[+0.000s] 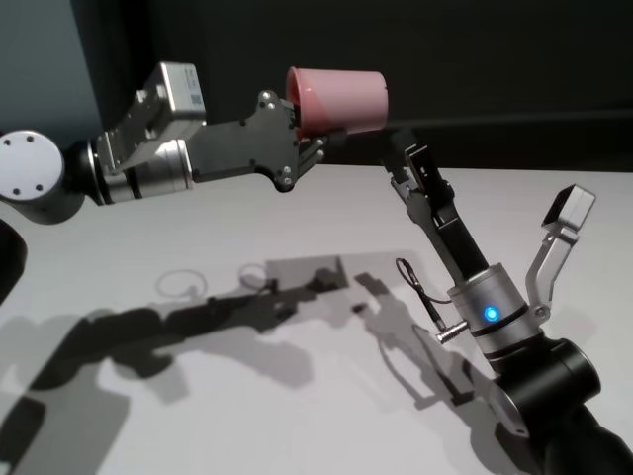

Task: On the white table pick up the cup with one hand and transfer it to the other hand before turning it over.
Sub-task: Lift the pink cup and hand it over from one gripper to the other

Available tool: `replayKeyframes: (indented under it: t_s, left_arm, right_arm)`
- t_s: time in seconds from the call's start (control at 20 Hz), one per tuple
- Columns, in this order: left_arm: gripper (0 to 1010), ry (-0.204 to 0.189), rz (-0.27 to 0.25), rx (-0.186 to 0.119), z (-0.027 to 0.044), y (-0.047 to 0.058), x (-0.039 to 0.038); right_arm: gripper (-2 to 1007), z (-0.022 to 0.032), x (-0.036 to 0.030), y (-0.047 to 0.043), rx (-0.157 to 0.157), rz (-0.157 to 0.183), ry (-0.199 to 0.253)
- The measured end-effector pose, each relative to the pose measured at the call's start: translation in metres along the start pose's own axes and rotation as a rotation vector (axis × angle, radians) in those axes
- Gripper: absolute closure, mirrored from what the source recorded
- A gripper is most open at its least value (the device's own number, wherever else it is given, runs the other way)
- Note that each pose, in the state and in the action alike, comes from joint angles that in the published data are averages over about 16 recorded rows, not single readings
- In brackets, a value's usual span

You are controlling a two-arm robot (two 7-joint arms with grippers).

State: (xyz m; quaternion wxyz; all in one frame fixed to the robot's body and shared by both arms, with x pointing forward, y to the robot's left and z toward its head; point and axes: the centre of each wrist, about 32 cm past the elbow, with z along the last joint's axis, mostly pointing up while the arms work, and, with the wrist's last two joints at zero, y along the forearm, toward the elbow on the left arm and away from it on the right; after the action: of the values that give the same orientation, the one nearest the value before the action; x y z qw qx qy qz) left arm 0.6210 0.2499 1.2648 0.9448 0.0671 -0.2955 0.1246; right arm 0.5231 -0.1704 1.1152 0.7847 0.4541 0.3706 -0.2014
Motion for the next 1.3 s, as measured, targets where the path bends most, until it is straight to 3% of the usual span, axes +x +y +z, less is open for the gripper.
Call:
replayKeyframes:
  t_s: [0.6,1.3]
  left_arm:
    - [972,0.0,0.0,0.0,0.0,0.0,0.0]
    - [972,0.0,0.001,0.0,0.0,0.0,0.0001]
  right_arm:
    - [3,-0.0027,0.0019,0.0185,-0.002,0.05,0.018]
    - [3,-0.0025,0.0005,0.028,0.017,0.081,0.025]
